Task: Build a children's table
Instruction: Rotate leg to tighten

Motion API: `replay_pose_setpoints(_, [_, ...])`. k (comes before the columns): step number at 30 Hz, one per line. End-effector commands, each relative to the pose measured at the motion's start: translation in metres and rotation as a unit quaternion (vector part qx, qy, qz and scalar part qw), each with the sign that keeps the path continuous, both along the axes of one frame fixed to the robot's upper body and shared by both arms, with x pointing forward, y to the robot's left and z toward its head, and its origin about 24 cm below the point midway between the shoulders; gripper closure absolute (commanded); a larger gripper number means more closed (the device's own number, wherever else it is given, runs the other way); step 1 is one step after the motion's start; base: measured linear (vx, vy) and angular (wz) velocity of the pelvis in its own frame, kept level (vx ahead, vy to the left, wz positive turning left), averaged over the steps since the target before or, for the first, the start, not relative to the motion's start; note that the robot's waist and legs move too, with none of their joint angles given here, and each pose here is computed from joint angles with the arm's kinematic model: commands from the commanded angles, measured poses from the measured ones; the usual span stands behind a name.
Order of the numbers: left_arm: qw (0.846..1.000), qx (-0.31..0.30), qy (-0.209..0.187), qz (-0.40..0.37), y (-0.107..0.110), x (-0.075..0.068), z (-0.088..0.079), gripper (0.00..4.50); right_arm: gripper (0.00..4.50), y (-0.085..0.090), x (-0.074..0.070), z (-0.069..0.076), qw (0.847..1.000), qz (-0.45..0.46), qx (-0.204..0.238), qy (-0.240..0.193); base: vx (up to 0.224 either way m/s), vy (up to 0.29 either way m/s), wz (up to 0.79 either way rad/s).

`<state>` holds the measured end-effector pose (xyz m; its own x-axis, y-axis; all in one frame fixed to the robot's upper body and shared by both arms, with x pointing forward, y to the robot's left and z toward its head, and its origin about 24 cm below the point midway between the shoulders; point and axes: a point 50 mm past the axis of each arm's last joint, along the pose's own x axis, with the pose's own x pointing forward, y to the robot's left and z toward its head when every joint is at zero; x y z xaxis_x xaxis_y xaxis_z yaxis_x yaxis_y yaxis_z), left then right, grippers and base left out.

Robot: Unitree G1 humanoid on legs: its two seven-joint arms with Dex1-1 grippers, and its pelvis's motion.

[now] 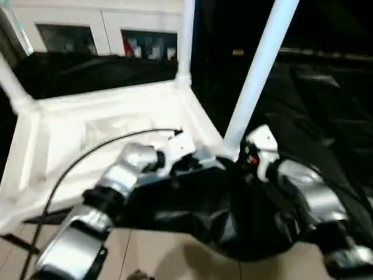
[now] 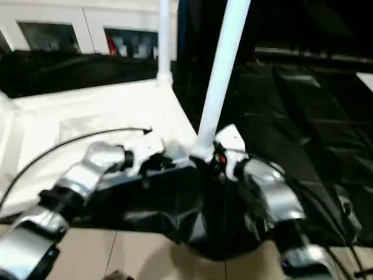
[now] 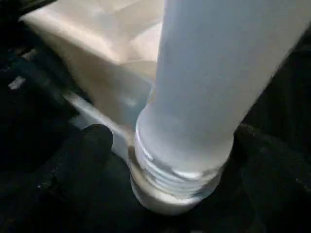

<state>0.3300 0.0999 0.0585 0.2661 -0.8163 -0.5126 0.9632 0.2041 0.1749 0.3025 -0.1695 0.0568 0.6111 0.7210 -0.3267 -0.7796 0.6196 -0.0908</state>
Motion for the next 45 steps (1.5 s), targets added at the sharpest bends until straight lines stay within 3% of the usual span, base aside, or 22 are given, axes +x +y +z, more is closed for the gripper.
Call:
replay_pose_setpoints(1, [0.998,-0.006,-0.016,-0.053,-0.010,-0.004,0.010,4.50,0.28,0.003,-0.006,0.004,0.999,0.038,0.003,0.011,0.000,0.000,0.00])
replay_pose_setpoints(9, [0.998,0.003,-0.013,-0.068,-0.003,-0.008,0.013,4.50,0.28,-0.001,-0.006,0.014,0.998,0.051,0.014,0.015,0.000,0.000,0.00])
replay_pose_setpoints(24, [0.998,0.010,-0.010,-0.068,0.001,-0.009,0.013,4.50,1.66,-0.001,-0.004,0.012,0.998,0.053,0.003,0.029,0.000,0.000,0.00])
replay_pose_setpoints(28, [0.998,0.013,-0.010,-0.067,0.002,-0.008,0.013,4.50,1.80,-0.001,-0.004,0.011,0.998,0.051,0.003,0.032,0.000,0.000,0.00])
replay_pose_setpoints(31, [0.998,0.014,-0.010,-0.053,0.003,-0.006,0.013,4.50,1.85,-0.002,-0.002,0.007,0.999,0.032,0.008,0.035,0.000,0.000,0.00])
replay_pose_setpoints(35, [0.999,0.017,-0.020,0.020,0.002,0.007,0.013,4.50,1.86,-0.001,0.007,-0.004,0.997,-0.065,0.025,0.043,0.000,0.000,0.00])
replay_pose_setpoints(36, [0.995,0.023,-0.035,0.090,-0.002,0.019,0.013,4.50,1.87,0.003,0.015,-0.015,0.984,-0.164,0.047,0.050,0.000,0.000,0.00])
replay_pose_setpoints(37, [0.992,0.025,-0.041,0.119,-0.003,0.024,0.014,4.50,1.87,0.006,0.018,-0.019,0.975,-0.207,0.056,0.055,0.000,0.000,0.00])
replay_pose_setpoints(41, [0.976,0.008,-0.041,0.215,-0.022,0.038,0.017,4.50,1.87,0.028,0.026,-0.036,0.940,-0.321,0.082,0.082,0.000,0.000,0.00])
replay_pose_setpoints(43, [0.974,0.004,-0.041,0.221,-0.036,0.038,0.017,4.50,1.87,0.049,0.031,-0.037,0.935,-0.334,0.085,0.085,0.000,0.000,0.00])
replay_pose_setpoints(45, [0.977,0.003,-0.045,0.208,-0.048,0.036,0.017,4.50,1.87,0.067,0.035,-0.032,0.941,-0.318,0.090,0.076,0.000,0.000,0.00])
